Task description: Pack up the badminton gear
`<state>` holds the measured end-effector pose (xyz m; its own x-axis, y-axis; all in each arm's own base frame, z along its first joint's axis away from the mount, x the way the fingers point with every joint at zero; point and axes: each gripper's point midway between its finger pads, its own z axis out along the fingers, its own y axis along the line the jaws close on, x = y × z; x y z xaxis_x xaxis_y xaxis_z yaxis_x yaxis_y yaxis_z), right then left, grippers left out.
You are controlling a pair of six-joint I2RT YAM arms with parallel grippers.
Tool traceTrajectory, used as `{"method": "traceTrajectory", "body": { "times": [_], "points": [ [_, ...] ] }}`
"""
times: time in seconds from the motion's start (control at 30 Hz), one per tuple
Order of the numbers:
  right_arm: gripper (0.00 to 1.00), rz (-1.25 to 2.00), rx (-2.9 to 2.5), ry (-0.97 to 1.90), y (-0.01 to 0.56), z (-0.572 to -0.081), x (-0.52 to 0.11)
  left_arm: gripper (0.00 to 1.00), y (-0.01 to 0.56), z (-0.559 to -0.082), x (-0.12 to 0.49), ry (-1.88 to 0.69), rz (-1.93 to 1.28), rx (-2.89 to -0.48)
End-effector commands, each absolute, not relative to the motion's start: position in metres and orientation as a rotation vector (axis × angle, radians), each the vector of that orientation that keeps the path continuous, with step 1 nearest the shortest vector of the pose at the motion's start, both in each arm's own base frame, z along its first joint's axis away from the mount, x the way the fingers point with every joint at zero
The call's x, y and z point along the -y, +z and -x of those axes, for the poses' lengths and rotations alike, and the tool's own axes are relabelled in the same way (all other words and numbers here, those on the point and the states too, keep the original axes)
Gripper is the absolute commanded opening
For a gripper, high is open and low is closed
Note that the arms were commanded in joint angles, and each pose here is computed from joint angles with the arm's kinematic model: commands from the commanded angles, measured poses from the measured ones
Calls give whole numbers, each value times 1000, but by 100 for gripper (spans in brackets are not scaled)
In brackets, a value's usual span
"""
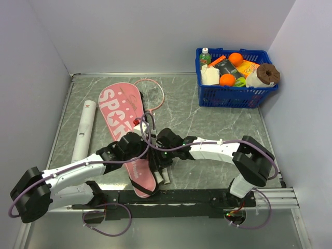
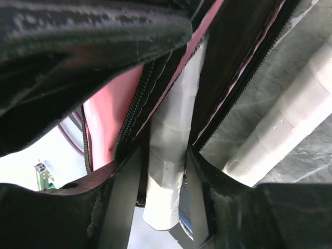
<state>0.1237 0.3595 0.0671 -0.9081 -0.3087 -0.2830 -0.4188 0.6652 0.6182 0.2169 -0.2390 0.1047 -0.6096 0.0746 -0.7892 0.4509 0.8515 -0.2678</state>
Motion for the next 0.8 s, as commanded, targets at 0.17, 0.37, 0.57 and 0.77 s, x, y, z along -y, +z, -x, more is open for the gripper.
{"method": "traceTrajectory", "body": {
  "times": [0.17, 0.37, 0.57, 0.77],
  "points": [
    [52, 551, -2588, 996, 94, -150, -351, 1, 130, -207, 270, -720, -479, -2049],
    [53, 464, -2600, 937, 83, -158, -324, 1, 121, -207, 271, -702, -508, -2041],
    [48, 444, -2603, 954, 70, -148, -308, 1, 118, -205, 273, -700, -540, -2031],
    [42, 466, -2589, 1065, 72, -136, -311, 1, 116, -205, 273, -683, -546, -2027]
  ]
}}
